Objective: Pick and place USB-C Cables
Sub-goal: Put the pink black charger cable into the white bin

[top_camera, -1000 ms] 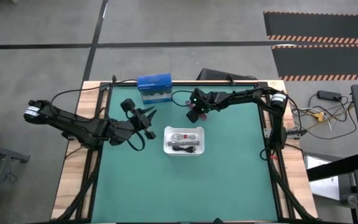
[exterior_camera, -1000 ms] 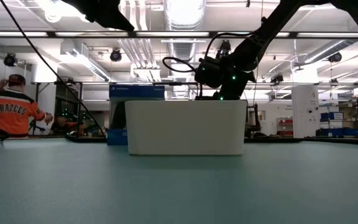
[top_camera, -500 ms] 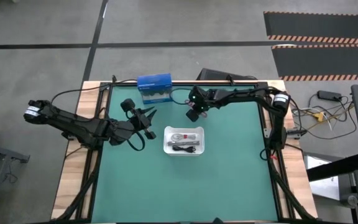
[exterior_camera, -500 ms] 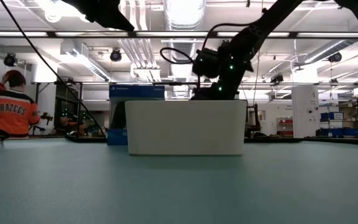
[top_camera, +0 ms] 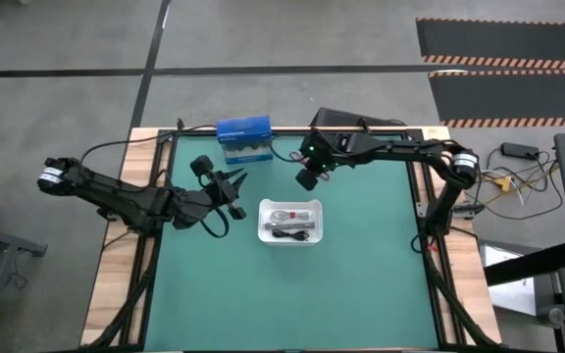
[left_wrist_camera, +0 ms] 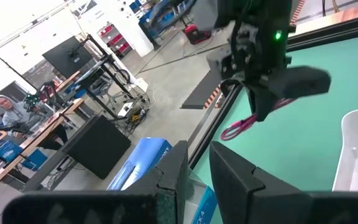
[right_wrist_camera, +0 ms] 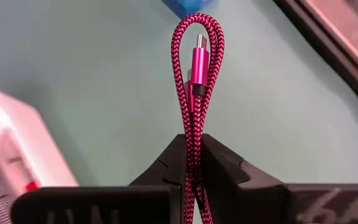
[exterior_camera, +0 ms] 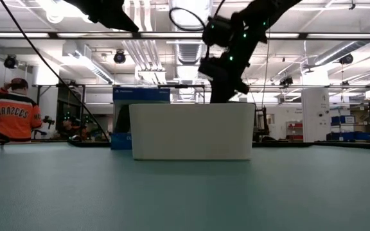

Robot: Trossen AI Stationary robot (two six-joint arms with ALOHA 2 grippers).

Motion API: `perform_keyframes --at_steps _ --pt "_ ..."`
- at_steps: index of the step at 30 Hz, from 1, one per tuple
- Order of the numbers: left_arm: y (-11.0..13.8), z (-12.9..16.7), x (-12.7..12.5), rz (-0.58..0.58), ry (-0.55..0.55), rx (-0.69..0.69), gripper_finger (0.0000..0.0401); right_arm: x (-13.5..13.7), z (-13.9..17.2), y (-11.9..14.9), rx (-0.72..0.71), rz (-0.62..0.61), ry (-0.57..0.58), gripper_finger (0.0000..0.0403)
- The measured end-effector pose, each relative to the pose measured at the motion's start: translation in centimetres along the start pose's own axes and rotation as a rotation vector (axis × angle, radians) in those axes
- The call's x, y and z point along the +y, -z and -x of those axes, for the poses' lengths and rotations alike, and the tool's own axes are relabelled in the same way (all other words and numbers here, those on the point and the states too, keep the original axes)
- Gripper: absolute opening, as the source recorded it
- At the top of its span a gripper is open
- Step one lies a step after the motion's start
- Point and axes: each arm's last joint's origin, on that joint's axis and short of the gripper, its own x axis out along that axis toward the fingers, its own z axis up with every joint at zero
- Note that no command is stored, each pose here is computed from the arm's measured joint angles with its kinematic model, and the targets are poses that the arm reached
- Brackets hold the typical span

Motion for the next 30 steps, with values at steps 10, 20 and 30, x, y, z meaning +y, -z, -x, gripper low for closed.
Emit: perform_keyframes --at_steps 10,20,30 --pt "0.0 0.0 0.0 0.000 0.000 0.000 0.0052 3.3 3.8 0.0 -0.019 0.092 -0.059 0.0027" --pt "0.0 0.0 0.0 0.000 0.000 0.000 0.0052 7.9 5.6 0.6 -0.035 0.243 -0.136 0.0027" --pt "0.0 0.0 0.0 0.000 0.000 0.000 0.0052 11.1 6.6 1.8 -0.054 0.371 -0.194 0.0027"
